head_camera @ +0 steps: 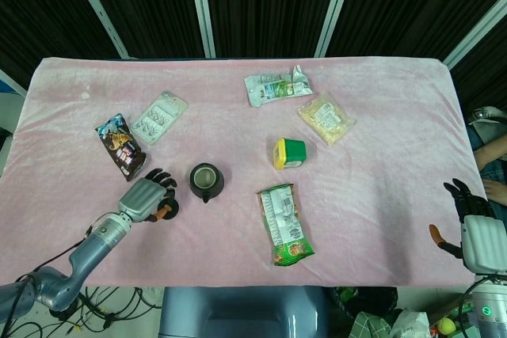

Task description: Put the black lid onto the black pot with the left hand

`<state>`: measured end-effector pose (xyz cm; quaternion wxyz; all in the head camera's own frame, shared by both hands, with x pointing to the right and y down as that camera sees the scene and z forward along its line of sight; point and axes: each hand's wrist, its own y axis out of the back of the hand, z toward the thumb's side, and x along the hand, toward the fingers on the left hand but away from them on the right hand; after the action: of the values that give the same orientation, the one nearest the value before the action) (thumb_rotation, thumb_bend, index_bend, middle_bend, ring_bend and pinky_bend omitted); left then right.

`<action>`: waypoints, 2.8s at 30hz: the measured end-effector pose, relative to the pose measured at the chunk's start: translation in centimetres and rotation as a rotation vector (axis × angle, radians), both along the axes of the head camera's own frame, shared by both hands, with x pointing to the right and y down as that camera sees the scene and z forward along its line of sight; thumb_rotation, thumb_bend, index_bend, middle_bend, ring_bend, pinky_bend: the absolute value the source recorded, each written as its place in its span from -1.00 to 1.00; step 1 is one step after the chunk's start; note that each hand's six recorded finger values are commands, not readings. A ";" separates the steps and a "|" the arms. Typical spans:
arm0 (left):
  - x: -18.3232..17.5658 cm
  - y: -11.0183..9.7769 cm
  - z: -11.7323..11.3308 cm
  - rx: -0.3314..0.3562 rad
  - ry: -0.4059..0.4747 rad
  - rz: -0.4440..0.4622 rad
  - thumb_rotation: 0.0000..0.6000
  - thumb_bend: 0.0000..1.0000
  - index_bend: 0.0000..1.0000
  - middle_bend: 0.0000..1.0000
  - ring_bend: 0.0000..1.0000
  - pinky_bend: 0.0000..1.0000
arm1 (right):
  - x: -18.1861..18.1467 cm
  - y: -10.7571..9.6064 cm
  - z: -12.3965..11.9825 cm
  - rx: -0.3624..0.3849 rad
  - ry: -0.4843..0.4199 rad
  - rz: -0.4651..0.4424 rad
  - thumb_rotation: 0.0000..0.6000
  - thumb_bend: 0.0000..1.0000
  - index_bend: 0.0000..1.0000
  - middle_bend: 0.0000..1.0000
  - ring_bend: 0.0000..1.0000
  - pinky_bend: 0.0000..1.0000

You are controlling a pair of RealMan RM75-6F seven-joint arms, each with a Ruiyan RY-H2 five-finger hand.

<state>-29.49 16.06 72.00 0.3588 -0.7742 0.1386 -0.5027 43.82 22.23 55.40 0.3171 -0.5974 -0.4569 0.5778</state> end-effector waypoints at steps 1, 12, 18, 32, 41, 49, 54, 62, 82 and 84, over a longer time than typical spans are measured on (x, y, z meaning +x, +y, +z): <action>0.0 0.0 0.0 0.000 -0.001 0.001 1.00 -0.16 0.23 -0.52 -0.77 -0.82 | 0.0 0.0 0.0 0.000 0.001 -0.003 1.00 -0.55 -0.66 -0.81 -0.56 -0.64; 0.8 0.1 0.1 0.002 0.008 0.009 1.00 -0.16 0.23 -0.52 -0.77 -0.82 | 0.0 0.0 -0.1 0.001 -0.003 -0.003 1.00 -0.55 -0.66 -0.81 -0.56 -0.64; 0.6 -0.3 -0.4 0.017 0.013 0.001 1.00 -0.16 0.24 -0.52 -0.77 -0.82 | 0.0 0.0 0.0 0.001 -0.003 -0.003 1.00 -0.55 -0.66 -0.81 -0.56 -0.64; 0.8 -3.7 -3.9 0.083 0.152 -0.121 1.00 -0.16 0.25 -0.52 -0.77 -0.82 | -0.1 0.1 0.0 0.000 -0.002 -0.001 1.00 -0.55 -0.66 -0.81 -0.56 -0.64; 3.5 -6.9 -4.9 0.100 0.222 -0.133 1.00 -0.16 0.26 -0.52 -0.77 -0.82 | -0.1 0.1 0.0 0.001 0.001 -0.003 1.00 -0.55 -0.66 -0.81 -0.56 -0.64; 6.6 -9.0 -3.8 0.090 0.218 -0.111 1.00 -0.16 0.26 -0.52 -0.77 -0.82 | 0.0 0.0 0.0 0.001 0.004 0.000 1.00 -0.55 -0.66 -0.81 -0.56 -0.64; 7.6 -9.0 -2.7 0.066 0.196 -0.101 1.00 -0.16 0.26 -0.52 -0.77 -0.82 | 0.0 0.0 0.0 0.002 0.003 0.003 1.00 -0.55 -0.66 -0.81 -0.56 -0.64; 8.2 -8.6 -1.3 0.046 0.170 -0.099 1.00 -0.16 0.26 -0.52 -0.77 -0.82 | 0.1 0.0 -0.1 0.004 0.001 0.006 1.00 -0.55 -0.66 -0.81 -0.56 -0.64; 8.7 -8.1 0.1 0.028 0.131 -0.079 1.00 -0.16 0.26 -0.52 -0.77 -0.82 | 0.1 0.0 -0.1 0.005 -0.001 0.007 1.00 -0.55 -0.66 -0.81 -0.56 -0.64; 8.6 -8.0 0.3 0.026 0.124 -0.073 1.00 -0.16 0.26 -0.52 -0.78 -0.82 | 0.1 0.0 0.0 0.004 -0.002 0.007 1.00 -0.55 -0.66 -0.81 -0.56 -0.64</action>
<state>-20.85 8.11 72.26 0.3409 -0.7935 0.1954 -0.4647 43.90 22.21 55.36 0.3158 -0.5957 -0.4604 0.5774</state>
